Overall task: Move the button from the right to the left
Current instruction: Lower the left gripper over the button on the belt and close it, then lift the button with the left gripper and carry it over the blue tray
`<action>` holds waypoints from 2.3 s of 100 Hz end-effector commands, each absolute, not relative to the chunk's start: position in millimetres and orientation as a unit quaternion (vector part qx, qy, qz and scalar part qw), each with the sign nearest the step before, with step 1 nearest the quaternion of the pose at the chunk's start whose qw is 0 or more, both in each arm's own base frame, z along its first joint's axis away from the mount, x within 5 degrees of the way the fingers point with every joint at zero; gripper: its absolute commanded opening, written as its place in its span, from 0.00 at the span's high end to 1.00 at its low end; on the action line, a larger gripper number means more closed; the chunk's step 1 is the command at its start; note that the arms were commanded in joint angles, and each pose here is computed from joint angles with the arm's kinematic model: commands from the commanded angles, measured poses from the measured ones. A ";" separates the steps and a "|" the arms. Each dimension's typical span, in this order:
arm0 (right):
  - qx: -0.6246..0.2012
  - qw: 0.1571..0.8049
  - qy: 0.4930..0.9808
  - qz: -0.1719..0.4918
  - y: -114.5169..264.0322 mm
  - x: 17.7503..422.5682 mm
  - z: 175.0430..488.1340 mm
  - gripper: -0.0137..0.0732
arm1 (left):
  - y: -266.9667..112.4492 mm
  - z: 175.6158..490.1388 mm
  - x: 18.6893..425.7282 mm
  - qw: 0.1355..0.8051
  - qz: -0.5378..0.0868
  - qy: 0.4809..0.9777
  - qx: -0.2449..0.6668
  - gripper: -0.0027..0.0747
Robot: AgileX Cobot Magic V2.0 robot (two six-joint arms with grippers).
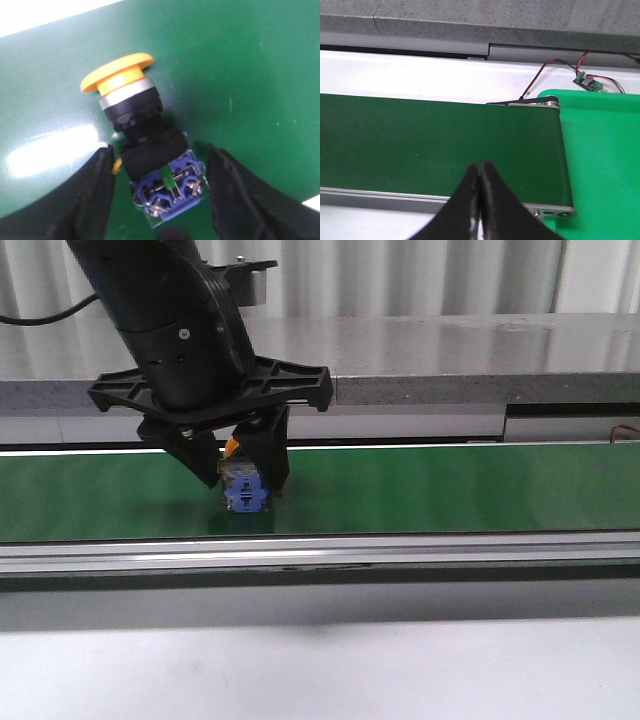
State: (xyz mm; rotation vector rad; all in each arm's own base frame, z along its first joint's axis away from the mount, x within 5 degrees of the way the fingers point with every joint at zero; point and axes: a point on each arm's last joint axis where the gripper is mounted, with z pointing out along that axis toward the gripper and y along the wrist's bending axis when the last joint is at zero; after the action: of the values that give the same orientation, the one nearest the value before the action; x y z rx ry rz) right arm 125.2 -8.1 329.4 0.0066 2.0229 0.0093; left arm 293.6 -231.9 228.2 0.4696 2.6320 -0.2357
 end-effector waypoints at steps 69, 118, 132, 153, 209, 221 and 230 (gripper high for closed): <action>0.007 0.567 0.824 -0.002 -9.1 126.7 342.8 0.92 | -156.3 344.2 255.3 0.328 0.013 0.929 0.173 0.99; 0.007 0.567 0.824 -0.002 -9.1 126.7 342.8 0.92 | 24.0 367.4 222.4 0.342 0.098 0.934 -0.026 0.99; 0.007 0.567 0.824 -0.002 -9.1 126.7 342.8 0.92 | 57.2 364.8 226.7 0.359 0.071 0.928 -0.068 0.99; 0.007 0.567 0.824 -0.002 -9.1 126.7 342.8 0.92 | 87.4 335.6 253.7 0.311 0.067 0.948 -0.007 0.99; 0.007 0.567 0.823 -0.002 -9.1 126.7 342.8 0.92 | 150.5 281.0 303.3 0.206 0.004 0.977 0.052 0.99; 0.007 0.567 0.824 -0.002 -9.1 126.7 342.8 0.92 | 150.0 276.1 308.5 0.225 -0.020 0.970 0.089 0.99; 0.007 0.567 0.824 -0.002 -9.1 126.7 342.8 0.92 | 152.5 266.0 313.0 0.218 -0.021 0.969 0.116 0.99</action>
State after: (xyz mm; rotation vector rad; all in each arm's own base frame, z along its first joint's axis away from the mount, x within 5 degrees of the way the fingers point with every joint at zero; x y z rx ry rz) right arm 125.2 -8.1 329.4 0.0065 2.0235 0.0096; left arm 307.5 152.8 250.8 0.2601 2.7739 -0.0795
